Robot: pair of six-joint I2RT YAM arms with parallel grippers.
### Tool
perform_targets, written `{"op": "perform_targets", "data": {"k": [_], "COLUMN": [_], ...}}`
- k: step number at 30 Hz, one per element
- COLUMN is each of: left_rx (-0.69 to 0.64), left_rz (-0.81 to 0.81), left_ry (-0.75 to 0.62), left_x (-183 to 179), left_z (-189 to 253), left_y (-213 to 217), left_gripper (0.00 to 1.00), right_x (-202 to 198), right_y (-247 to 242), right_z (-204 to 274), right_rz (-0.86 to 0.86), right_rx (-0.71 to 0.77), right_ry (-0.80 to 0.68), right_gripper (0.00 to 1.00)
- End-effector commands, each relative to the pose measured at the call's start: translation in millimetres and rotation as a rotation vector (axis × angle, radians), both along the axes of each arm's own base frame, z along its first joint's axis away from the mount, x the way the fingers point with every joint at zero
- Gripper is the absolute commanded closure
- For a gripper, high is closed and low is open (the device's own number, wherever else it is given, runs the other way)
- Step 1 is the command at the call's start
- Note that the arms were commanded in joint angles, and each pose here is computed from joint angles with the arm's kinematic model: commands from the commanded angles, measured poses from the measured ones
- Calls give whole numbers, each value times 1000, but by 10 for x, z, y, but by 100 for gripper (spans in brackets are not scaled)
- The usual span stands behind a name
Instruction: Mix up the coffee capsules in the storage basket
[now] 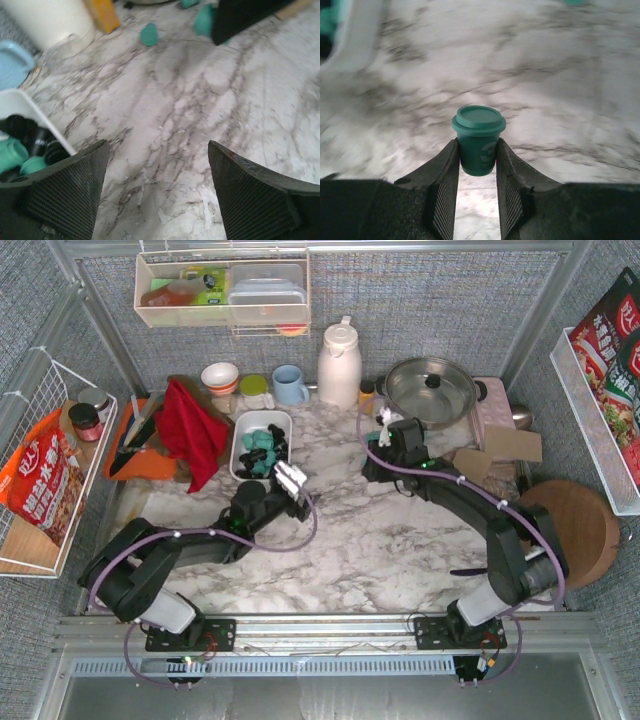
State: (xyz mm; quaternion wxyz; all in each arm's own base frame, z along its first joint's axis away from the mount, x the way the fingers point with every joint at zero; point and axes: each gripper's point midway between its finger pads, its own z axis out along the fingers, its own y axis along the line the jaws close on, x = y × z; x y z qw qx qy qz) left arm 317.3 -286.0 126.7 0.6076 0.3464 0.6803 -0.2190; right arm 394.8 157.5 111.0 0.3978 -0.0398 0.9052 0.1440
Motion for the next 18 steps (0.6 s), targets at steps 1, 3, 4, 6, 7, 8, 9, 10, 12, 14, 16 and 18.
{"op": "perform_targets", "data": {"k": [1,3,4,6,7,8,9,10,12,14,16,18], "left_rx": [-29,-58,-76,-109,-110,-102,-95,-91,-88,-84,-80,-76], "left_rz": [-203,-252,-273,-296,-309,-313,-318,-324,-328,-326,-325,-324], "left_ry": [-393,-481,-512,-560,-577,-582,-589,-596,-610,-625,-637,-649], "left_x": [-266,-401,-460,-543,-570,-571,-577,-591,-612,-622,-637,-648], "left_z": [425,488,517,576,588,580,572,574,590,611,628,643], "left_y": [-196,-210,-220,-230,-247,-265,-283,-304,-334,-348,-360,-362], "left_gripper": [11,9,8,7,7,7,7,7,7,7,7,7], "right_x": [-449,-631,-716,-865,-922,-973,-1016,-1052,-1089,-1103,-1100,-1108], "right_y": [630,804,878,1006,1058,1098,1134,1167,1196,1204,1214,1239], "right_z": [242,346,401,509,561,606,661,699,759,787,799,814], "right_rz": [306,386,419,472,490,504,518,531,541,545,545,549], "right_rx": [138,164,175,199,212,225,237,246,253,255,258,267], "right_ry": [-36,-56,-68,-92,-104,-114,-128,-137,-153,-158,-159,-161], "right_gripper": [75,75,75,75,75,75,75,75,75,75,75,75]}}
